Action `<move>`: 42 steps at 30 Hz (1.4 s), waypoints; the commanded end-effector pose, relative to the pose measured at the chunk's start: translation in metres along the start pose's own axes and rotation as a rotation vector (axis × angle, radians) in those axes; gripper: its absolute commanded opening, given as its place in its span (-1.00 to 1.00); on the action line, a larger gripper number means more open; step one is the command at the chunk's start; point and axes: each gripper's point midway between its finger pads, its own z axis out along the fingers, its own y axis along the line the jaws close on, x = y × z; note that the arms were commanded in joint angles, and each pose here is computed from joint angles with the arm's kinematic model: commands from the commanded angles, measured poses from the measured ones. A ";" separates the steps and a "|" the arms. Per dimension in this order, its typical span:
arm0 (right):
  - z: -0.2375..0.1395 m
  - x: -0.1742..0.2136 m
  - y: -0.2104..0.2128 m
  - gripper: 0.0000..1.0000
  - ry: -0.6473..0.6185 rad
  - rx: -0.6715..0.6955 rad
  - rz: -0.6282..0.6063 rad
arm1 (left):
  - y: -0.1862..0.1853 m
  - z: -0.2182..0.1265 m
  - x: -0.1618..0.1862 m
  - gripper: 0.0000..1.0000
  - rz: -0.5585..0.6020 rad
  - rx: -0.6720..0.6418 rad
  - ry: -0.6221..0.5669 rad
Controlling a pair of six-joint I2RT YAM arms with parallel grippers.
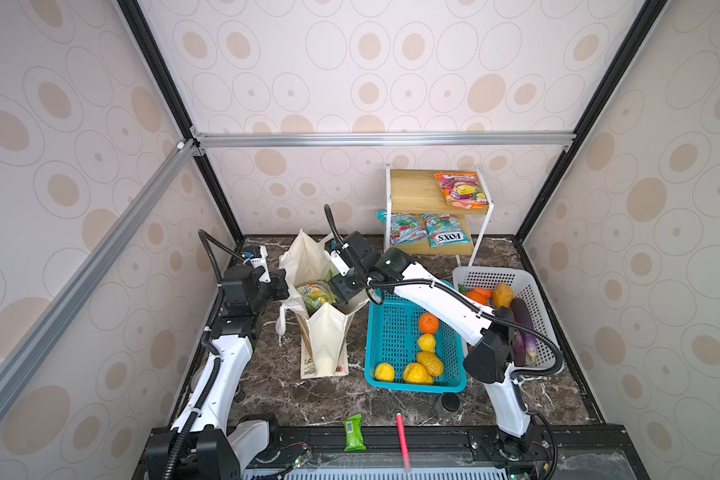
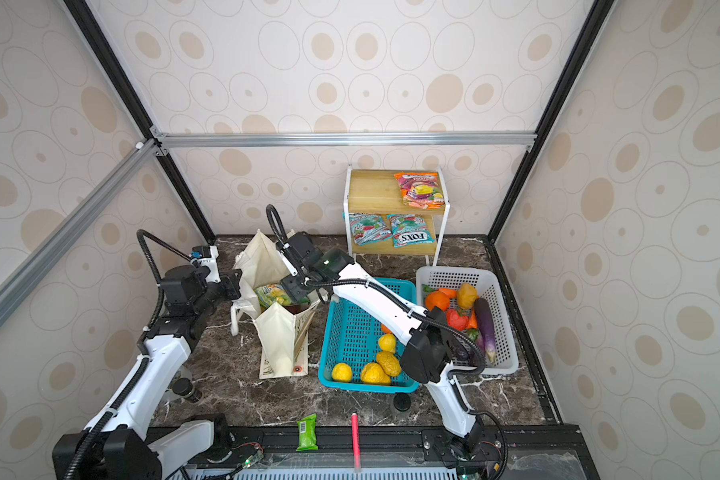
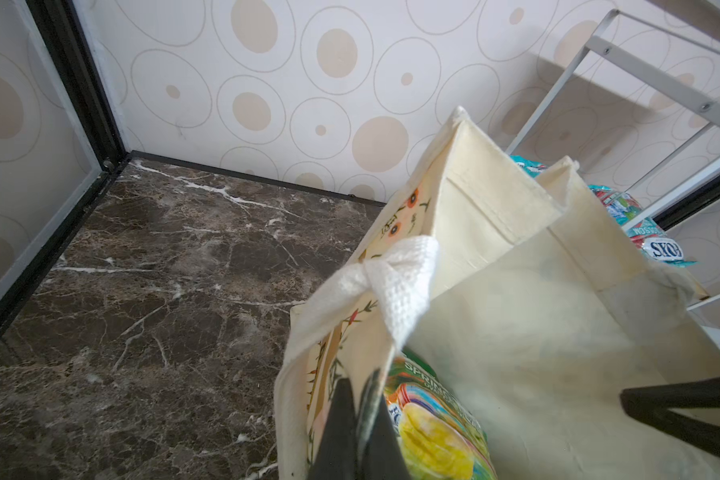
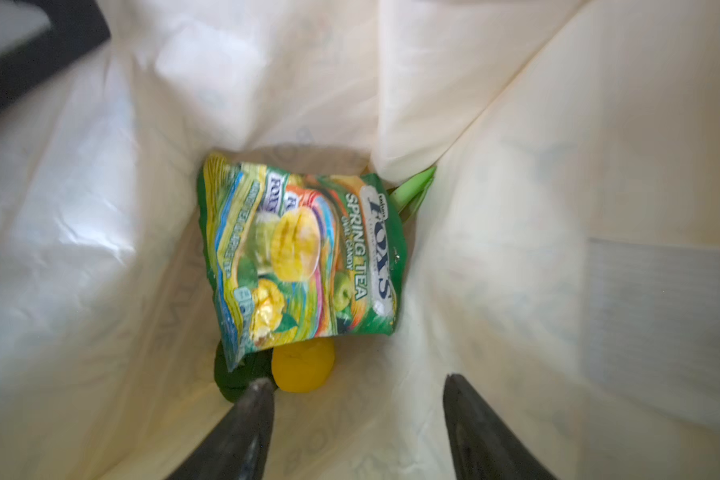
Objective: Place the food into the grocery bag and tie it
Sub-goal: 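Lower the green candy bag into the tote bag and open the right gripper, then raise the right gripper out of the bag and move it to the shelf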
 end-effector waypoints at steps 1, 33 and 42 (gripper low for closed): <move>-0.040 -0.010 -0.008 0.46 -0.026 0.029 0.077 | -0.004 0.001 0.007 -1.00 0.001 0.021 0.028; -0.086 0.006 -0.080 -1.00 -0.095 0.296 0.297 | 0.006 -0.006 -0.053 -1.00 0.020 -0.130 0.002; -0.102 0.031 -0.105 -1.00 -0.083 0.415 0.303 | 0.020 0.005 -0.049 -1.00 0.030 -0.183 0.011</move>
